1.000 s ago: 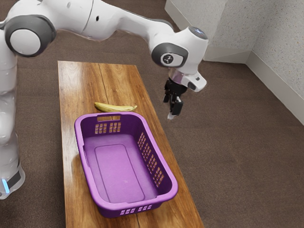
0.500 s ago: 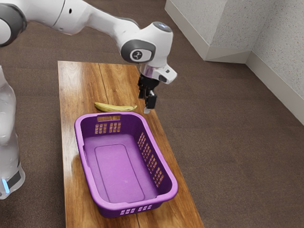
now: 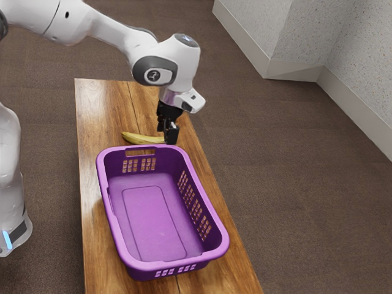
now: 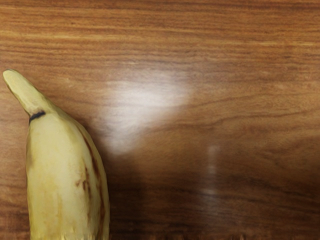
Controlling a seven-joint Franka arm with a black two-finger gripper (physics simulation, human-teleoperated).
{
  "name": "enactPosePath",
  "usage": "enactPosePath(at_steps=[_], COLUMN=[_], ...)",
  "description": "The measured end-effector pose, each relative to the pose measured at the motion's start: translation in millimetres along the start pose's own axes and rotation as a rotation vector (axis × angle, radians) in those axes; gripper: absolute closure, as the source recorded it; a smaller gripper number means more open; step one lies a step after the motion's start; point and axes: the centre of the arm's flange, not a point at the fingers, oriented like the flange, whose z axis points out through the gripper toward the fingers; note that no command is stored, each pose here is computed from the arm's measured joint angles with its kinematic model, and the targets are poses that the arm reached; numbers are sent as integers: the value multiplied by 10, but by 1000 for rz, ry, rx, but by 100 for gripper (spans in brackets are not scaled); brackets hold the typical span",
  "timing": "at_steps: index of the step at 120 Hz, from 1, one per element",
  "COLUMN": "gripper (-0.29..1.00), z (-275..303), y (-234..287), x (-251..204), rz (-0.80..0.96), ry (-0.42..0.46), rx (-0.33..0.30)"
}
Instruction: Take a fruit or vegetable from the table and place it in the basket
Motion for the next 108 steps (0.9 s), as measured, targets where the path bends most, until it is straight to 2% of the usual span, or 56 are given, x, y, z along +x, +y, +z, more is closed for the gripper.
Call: enactPosePath(at_steps=[43, 63, 108], gripper=[3, 1, 0], z=[-34, -47, 154], y=[3, -477, -598], x=[-439, -639, -524], rz=[-52, -108, -62], ry=[9, -6, -66], rx=[0, -13, 35])
